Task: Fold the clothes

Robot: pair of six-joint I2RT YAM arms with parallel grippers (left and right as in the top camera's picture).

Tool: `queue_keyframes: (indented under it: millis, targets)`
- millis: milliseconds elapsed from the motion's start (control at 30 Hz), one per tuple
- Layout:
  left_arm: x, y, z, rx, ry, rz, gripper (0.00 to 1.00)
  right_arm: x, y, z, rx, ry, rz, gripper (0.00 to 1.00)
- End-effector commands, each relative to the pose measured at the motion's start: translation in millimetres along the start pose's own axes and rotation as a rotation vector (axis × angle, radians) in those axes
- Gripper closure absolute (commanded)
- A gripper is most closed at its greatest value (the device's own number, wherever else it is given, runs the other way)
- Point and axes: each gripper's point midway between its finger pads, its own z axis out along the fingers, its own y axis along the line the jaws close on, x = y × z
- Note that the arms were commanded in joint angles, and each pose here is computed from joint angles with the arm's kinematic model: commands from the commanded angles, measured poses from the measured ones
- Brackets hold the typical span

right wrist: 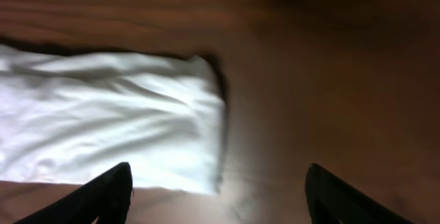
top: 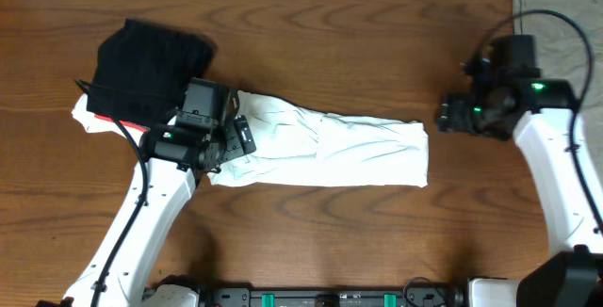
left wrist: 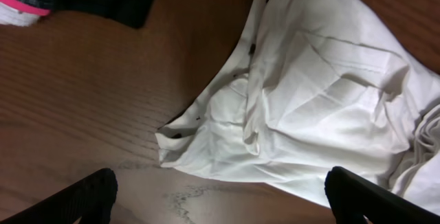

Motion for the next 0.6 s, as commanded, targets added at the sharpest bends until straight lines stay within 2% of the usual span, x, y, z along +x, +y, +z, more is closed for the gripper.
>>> queue_keyframes:
  millis: [0, 200, 433, 567]
  targets:
    - [-0.9, 1.5, 3.8, 0.007, 0.027, 0.049, 0.02, 19.8, -22.5, 17.5, -0.019, 0.076, 0.072, 0.28]
    - [1.3, 2.6, 9.2, -0.003, 0.045, 0.049, 0.02, 38.0, 7.3, 43.7, -0.349, 0.049, -0.053, 0.28]
    - [4.2, 3.8, 14.1, -0.013, 0.063, 0.051, 0.02, 48.9, 7.3, 73.6, -0.375, -0.004, -0.073, 0.25]
    - [5.4, 4.1, 16.9, -0.018, 0.073, 0.052, 0.02, 51.0, 10.6, 84.8, -0.405, -0.043, -0.070, 0.34]
